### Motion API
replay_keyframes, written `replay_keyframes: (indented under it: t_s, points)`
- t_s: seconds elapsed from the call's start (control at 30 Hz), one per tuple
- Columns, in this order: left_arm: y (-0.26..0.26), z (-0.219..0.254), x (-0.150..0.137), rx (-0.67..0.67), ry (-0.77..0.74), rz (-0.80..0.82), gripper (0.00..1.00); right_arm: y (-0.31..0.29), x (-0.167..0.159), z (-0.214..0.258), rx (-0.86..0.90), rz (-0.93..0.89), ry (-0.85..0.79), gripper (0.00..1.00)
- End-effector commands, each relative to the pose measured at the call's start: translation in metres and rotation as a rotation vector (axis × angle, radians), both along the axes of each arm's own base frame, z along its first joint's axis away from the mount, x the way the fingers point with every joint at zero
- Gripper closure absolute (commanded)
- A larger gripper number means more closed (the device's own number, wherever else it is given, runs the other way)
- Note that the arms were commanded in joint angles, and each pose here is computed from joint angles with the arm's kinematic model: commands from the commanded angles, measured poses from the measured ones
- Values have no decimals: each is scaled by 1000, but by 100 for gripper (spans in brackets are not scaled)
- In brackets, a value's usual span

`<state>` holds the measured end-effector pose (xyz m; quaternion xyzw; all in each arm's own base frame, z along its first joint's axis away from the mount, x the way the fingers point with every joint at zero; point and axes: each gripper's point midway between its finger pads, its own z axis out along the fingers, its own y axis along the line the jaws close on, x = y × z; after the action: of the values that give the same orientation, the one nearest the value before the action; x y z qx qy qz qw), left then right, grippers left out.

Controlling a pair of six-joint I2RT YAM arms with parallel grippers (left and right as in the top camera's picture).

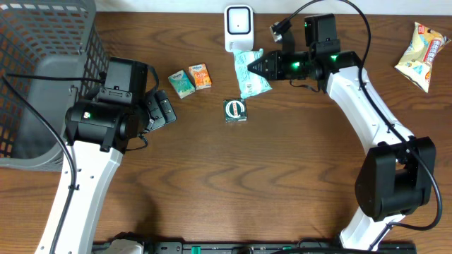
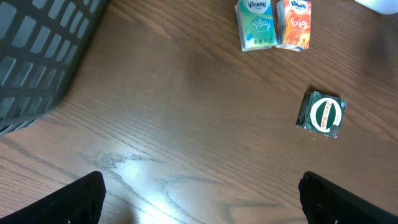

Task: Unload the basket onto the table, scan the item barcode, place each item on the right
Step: 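Raise the pouch toward the scanner window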

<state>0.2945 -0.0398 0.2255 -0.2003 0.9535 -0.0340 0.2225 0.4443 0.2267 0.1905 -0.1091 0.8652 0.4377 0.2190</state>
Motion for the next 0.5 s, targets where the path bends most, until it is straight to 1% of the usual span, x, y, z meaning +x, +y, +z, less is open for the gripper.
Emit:
replay_keyframes:
  t_s: [0.0,0.23,0.47]
  points:
    - [3,2,0,7,-5,9,2,2,1,22,35,-28,-16,99]
    - [3,2,0,7,-5,9,2,-1,0,33,30,-50,-37,99]
    - [3,2,0,7,-5,9,2,-17,-11,29,-63,-121,11,99]
